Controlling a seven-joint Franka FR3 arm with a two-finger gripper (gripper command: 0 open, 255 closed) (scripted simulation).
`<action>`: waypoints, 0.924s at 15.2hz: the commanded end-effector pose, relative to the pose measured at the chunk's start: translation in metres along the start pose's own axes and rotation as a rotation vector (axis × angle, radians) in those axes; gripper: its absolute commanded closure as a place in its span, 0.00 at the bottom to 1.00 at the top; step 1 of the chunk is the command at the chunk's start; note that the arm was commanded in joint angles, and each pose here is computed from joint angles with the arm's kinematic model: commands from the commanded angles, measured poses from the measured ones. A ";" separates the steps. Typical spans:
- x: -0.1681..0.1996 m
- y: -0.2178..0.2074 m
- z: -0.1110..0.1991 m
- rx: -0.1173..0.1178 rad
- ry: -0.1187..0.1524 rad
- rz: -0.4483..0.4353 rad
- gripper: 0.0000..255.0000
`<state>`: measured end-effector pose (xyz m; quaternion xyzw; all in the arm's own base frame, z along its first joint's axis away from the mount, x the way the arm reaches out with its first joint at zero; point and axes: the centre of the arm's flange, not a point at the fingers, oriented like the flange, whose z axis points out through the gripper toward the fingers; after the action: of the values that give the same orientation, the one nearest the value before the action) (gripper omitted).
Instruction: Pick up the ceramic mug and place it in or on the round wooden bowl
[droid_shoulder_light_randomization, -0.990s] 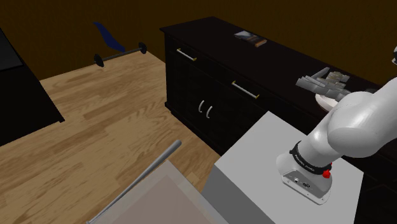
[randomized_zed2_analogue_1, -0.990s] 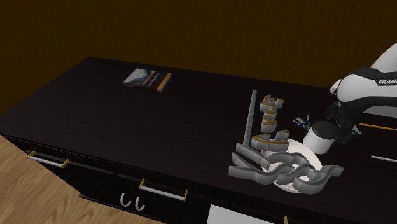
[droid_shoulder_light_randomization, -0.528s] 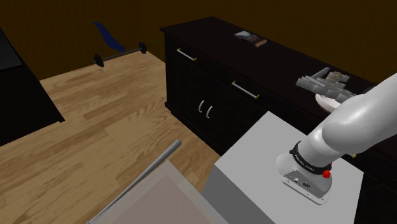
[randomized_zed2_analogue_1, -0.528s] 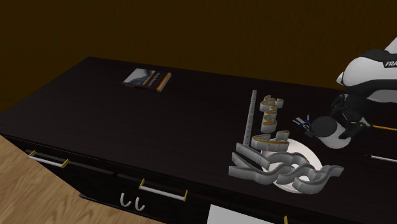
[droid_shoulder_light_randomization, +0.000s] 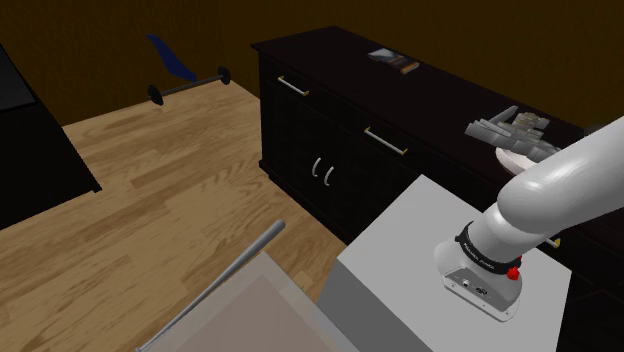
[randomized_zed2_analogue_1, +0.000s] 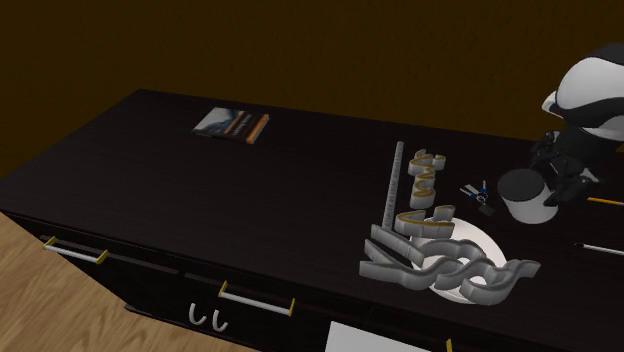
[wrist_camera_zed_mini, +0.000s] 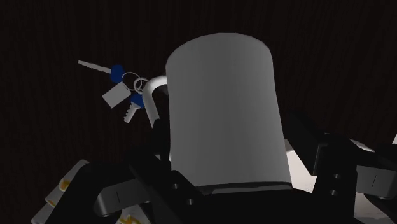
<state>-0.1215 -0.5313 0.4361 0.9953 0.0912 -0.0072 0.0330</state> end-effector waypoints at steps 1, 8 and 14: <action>-0.001 -0.001 -0.012 0.000 -0.001 0.000 1.00; -0.002 0.002 -0.049 0.000 -0.001 0.000 1.00; 0.051 -0.036 -0.064 0.000 -0.001 0.000 1.00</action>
<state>-0.0855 -0.4929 0.4946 0.9953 0.0918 -0.0056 0.0317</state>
